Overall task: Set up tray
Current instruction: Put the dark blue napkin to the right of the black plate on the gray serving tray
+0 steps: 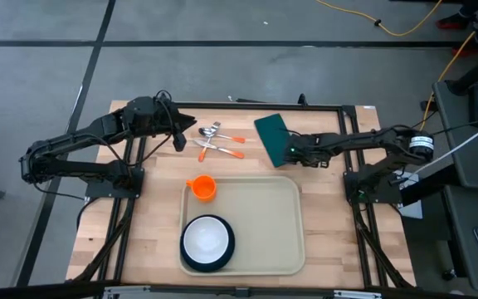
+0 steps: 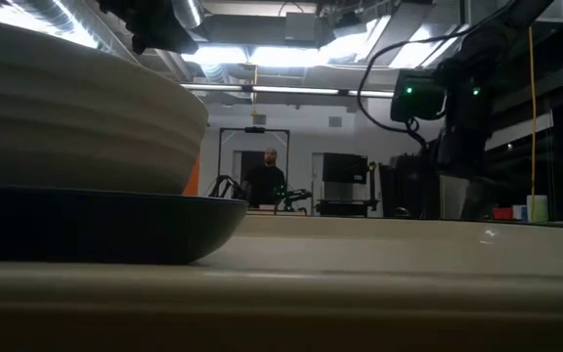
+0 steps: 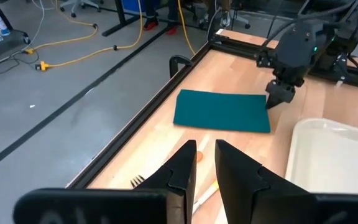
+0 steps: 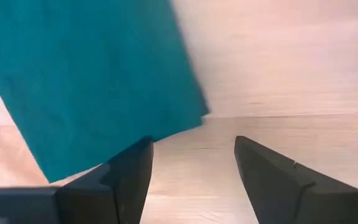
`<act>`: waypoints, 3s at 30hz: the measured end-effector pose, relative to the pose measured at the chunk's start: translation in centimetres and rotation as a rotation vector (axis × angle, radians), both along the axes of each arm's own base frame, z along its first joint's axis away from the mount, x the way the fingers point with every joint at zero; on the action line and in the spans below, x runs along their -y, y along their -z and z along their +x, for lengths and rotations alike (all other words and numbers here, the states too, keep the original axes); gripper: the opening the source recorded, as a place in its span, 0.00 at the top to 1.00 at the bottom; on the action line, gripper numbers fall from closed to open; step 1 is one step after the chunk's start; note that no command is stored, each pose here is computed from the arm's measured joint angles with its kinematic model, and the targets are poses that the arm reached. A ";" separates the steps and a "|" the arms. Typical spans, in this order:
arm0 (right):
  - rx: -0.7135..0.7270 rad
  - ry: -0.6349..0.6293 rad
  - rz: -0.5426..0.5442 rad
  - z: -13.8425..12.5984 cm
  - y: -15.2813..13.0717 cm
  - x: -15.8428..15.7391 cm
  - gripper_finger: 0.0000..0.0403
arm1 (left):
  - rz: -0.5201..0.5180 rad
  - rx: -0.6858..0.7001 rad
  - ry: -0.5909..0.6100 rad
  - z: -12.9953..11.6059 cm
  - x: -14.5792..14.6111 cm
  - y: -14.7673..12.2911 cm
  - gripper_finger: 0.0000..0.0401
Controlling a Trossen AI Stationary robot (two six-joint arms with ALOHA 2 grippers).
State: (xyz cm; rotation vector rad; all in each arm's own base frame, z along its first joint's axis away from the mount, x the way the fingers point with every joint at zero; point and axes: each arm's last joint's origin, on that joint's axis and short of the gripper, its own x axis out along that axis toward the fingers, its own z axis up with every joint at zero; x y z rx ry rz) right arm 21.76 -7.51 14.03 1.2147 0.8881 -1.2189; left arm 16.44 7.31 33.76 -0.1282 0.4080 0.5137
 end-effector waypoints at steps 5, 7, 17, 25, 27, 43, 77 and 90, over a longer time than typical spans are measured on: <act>-0.016 0.037 -0.060 -0.7 -0.9 0.3 0.42 | -0.001 0.002 -0.001 0.0 0.0 0.0 0.87; 0.012 0.031 -0.064 -0.5 -1.0 0.5 0.42 | 0.000 0.001 -0.001 0.0 0.0 0.0 0.86; 0.020 0.017 -0.074 -0.4 -0.9 0.8 0.42 | -0.002 0.003 -0.001 0.0 0.0 0.0 0.87; 0.014 0.013 -0.060 -0.1 -0.4 0.9 0.42 | -0.014 0.010 -0.005 0.0 0.0 0.0 0.86; 0.026 0.013 -0.063 0.2 -0.2 1.0 0.42 | -0.014 0.010 -0.005 0.0 0.0 0.0 0.87; 0.052 0.014 -0.055 1.1 0.8 1.2 0.42 | -0.014 0.010 -0.004 0.0 0.0 0.0 0.87; 0.078 0.053 -0.024 1.2 0.8 1.3 0.42 | -0.014 0.009 -0.004 0.0 0.0 0.0 0.87; 0.050 -0.145 -0.046 1.1 0.3 0.5 0.42 | -0.013 0.006 -0.007 0.0 0.0 0.0 0.87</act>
